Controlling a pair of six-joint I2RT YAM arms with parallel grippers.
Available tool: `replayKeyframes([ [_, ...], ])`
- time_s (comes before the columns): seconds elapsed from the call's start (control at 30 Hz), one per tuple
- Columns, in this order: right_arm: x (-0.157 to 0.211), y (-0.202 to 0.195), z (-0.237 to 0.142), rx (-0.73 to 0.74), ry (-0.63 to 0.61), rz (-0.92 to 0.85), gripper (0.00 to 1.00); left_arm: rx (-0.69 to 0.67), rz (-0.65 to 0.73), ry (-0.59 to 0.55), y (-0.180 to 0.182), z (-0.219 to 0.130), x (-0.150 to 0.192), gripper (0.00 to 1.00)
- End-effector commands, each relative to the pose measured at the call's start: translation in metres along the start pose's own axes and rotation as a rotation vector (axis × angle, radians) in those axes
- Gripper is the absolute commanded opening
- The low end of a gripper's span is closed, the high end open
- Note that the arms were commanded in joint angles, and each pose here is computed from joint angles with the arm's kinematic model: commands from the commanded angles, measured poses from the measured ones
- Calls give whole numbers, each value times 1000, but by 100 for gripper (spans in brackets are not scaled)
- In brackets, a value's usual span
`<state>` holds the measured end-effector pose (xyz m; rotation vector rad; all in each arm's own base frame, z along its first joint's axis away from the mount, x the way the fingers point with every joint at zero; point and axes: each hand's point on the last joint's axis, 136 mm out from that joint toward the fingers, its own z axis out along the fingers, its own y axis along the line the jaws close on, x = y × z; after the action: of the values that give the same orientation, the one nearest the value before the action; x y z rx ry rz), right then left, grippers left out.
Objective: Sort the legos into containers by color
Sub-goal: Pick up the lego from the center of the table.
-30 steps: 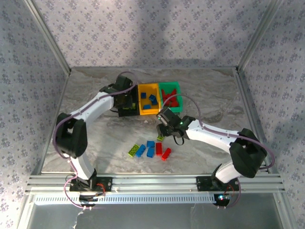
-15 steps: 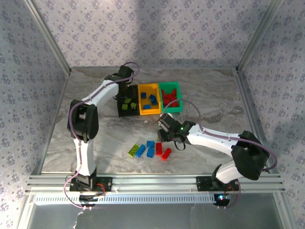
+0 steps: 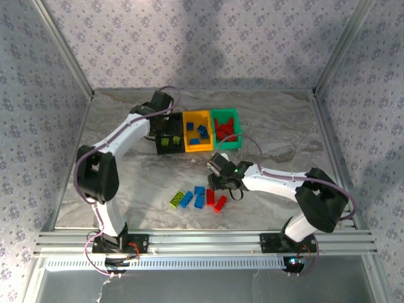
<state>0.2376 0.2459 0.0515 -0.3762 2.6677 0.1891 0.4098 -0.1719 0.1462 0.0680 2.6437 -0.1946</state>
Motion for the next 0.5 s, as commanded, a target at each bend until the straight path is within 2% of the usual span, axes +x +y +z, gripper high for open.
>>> replayKeyframes([
  [0.0, -10, 7, 1, -3, -22, 24, 64, 60, -23, -63, -7, -27, 0, 76],
  [0.2, -17, 13, 6, -12, -35, 43, 67, 92, -39, -90, -6, -49, 29, 75],
  [0.47, -25, 19, 16, -19, -39, 71, 69, 133, -53, -80, -8, -59, 72, 74],
])
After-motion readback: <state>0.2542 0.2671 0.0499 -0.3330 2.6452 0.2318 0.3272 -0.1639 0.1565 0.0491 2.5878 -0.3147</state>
